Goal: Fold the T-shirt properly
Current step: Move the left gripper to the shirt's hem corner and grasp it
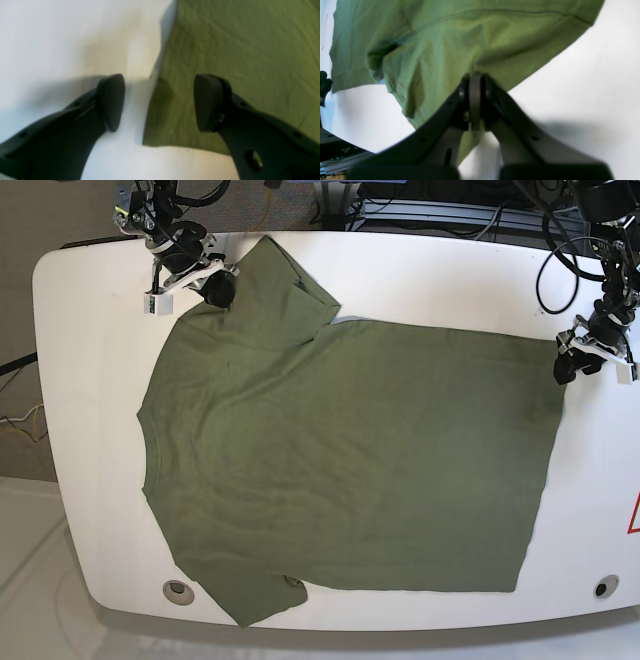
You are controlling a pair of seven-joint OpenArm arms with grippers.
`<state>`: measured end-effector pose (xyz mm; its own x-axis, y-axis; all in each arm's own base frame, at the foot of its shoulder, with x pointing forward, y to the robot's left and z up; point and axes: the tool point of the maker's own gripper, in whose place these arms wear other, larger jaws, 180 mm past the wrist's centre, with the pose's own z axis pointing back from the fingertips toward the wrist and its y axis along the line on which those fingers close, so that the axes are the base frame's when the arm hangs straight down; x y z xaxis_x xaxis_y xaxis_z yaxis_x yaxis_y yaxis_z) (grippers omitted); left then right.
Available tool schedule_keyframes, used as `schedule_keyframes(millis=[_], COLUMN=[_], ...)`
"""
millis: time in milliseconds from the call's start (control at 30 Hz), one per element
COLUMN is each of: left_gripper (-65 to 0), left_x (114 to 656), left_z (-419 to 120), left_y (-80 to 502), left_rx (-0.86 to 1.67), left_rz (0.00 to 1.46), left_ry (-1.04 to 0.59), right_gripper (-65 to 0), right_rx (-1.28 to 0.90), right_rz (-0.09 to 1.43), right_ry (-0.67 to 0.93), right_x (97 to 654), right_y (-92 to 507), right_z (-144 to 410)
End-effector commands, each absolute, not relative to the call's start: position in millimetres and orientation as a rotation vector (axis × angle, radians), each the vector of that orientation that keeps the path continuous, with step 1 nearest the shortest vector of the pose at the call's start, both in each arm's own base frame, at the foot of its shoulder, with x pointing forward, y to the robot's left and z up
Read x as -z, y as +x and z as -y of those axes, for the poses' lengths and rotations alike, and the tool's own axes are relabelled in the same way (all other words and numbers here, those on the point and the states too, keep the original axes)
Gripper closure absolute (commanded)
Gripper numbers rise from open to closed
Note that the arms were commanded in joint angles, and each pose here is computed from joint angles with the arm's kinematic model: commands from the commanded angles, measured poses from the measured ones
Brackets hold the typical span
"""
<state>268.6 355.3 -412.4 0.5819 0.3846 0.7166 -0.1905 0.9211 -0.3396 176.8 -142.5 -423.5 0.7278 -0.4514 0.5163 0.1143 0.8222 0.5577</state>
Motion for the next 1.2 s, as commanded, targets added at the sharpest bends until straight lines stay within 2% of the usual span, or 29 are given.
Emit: schedule_keyframes(millis=[0,167,233,300,367,533,1167], left_gripper=[-41.4,-41.5,-39.8,-35.5,-21.0,-0.9,0.0], left_x=[417.0,416.8,416.9,416.6,416.8,419.8,416.3], left_z=[-356.8,-352.5,-351.0,-349.6,-345.8,-339.7,-331.7], left_y=[265.1,267.8,267.7,268.2,265.5,263.1,262.1], left_rx=[-0.333,-0.329,-0.325,-0.319,-0.292,-0.270,-0.225], left_rz=[0.858,0.868,0.866,0.865,0.844,0.812,0.801], left_ry=[-0.228,-0.242,-0.245,-0.249,-0.255,-0.271,-0.302], right_gripper=[0.0,0.0,0.0,0.0,0.0,0.0,0.0], right_rx=[0.317,0.319,0.318,0.321,0.320,0.318,0.311], right_rz=[0.709,0.705,0.705,0.706,0.702,0.707,0.703], right_ry=[0.526,0.524,0.524,0.523,0.525,0.524,0.520], right_x=[418.3,419.3,419.3,419.2,419.8,419.1,420.1], right_y=[178.7,177.5,177.7,177.8,177.8,179.1,178.5], right_z=[143.6,143.9,143.7,144.3,143.3,143.9,143.9])
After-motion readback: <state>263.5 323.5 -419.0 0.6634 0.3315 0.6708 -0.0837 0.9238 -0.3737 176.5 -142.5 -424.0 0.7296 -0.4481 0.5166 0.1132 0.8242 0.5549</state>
